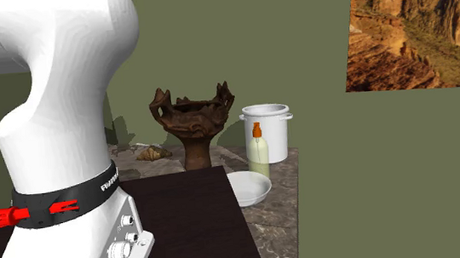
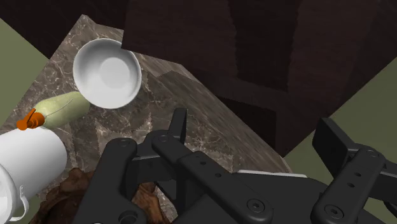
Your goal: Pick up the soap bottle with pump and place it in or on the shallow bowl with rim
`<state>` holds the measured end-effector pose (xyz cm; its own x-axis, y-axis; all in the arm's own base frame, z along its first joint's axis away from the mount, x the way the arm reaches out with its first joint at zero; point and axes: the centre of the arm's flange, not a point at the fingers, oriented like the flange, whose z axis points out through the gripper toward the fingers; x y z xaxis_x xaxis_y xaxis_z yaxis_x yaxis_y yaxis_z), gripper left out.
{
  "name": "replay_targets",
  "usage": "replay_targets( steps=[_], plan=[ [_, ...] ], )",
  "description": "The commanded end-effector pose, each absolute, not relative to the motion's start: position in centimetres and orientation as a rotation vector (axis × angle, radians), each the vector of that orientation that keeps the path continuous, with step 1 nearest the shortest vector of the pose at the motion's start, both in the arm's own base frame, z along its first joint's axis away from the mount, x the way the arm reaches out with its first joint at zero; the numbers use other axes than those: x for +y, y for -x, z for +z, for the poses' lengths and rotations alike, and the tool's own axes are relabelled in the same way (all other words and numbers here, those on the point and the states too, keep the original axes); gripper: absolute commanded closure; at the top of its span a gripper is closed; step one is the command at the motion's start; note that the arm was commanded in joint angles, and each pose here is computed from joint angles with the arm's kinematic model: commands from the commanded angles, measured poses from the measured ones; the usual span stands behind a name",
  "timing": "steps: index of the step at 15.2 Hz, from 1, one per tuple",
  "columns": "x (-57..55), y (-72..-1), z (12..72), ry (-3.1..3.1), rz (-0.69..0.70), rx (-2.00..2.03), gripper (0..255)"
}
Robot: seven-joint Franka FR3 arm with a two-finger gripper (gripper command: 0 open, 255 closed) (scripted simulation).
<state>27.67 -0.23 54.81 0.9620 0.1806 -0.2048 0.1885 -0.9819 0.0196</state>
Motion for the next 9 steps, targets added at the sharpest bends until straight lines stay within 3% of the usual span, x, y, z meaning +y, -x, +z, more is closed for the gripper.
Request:
replay_targets(
  steps=[1,9],
  plan=[
    [-0.2,-27.7,54.8,-3.073,-0.315,0.289,0],
    [-7.1,-31.4,48.1,-3.064,-0.277,0.245,0]
  ],
)
